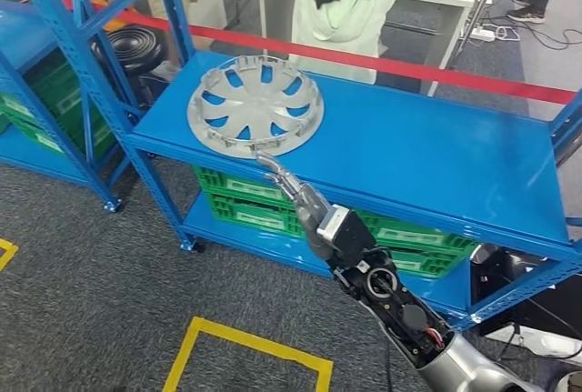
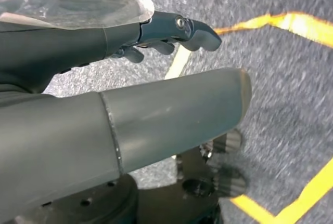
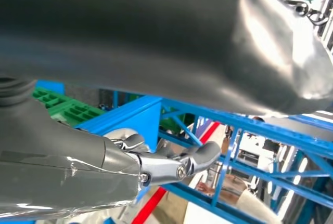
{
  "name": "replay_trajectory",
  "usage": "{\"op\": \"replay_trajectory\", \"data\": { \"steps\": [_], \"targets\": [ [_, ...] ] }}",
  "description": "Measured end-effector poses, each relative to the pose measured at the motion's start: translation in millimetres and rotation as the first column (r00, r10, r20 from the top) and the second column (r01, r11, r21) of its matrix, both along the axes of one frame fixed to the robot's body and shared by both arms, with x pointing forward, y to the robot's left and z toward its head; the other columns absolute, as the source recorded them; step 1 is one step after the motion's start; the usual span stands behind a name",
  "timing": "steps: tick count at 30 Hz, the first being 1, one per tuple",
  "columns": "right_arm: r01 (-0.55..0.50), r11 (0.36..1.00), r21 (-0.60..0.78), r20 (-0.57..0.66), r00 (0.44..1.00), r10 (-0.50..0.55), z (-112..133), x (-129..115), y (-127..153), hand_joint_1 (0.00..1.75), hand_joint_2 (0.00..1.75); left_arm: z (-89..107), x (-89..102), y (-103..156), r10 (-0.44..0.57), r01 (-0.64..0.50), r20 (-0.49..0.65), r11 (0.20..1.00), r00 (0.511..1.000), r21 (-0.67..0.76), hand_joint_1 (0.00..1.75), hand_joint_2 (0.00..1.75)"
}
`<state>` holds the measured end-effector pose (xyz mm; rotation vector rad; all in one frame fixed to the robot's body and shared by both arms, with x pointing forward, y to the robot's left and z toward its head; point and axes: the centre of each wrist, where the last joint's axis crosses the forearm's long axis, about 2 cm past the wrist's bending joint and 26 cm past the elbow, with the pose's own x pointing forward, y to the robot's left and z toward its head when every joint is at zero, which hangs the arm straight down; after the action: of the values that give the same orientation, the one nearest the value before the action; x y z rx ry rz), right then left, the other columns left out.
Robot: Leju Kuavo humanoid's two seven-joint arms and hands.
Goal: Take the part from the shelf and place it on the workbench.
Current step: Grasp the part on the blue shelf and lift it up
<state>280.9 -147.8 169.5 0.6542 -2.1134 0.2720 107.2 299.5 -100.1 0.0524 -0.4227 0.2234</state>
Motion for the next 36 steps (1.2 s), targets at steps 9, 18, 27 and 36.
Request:
{"op": "replay_trajectory", "data": {
  "steps": [9, 18, 27, 36],
  "targets": [
    [-0.003, 1.000, 0.001, 0.000, 1.000, 0.003, -0.2, -0.2, 0.6, 0.00, 0.00, -0.3, -1.3, 2.9, 0.001, -0.001, -0.002, 1.000, 1.000, 0.004, 0.00, 0.00],
    [-0.003, 1.000, 0.000, -0.001, 1.000, 0.003, -0.5, 0.0, 0.7, 0.00, 0.00, -0.1, -0.6, 4.2, 0.001, -0.001, -0.001, 1.000, 1.000, 0.007, 0.00, 0.00],
    [-0.001, 1.000, -0.001, -0.005, 1.000, 0.001, -1.7, -0.2, 0.3, 0.00, 0.00, -0.2, -1.1, 3.7, 0.001, -0.001, -0.002, 1.000, 1.000, 0.006, 0.00, 0.00],
    [-0.002, 1.000, 0.003, 0.001, 1.000, 0.002, 0.4, 0.8, 1.0, 0.00, 0.00, 0.2, 0.8, 3.0, 0.001, -0.001, 0.002, 1.000, 1.000, 0.004, 0.00, 0.00]
  ]
}}
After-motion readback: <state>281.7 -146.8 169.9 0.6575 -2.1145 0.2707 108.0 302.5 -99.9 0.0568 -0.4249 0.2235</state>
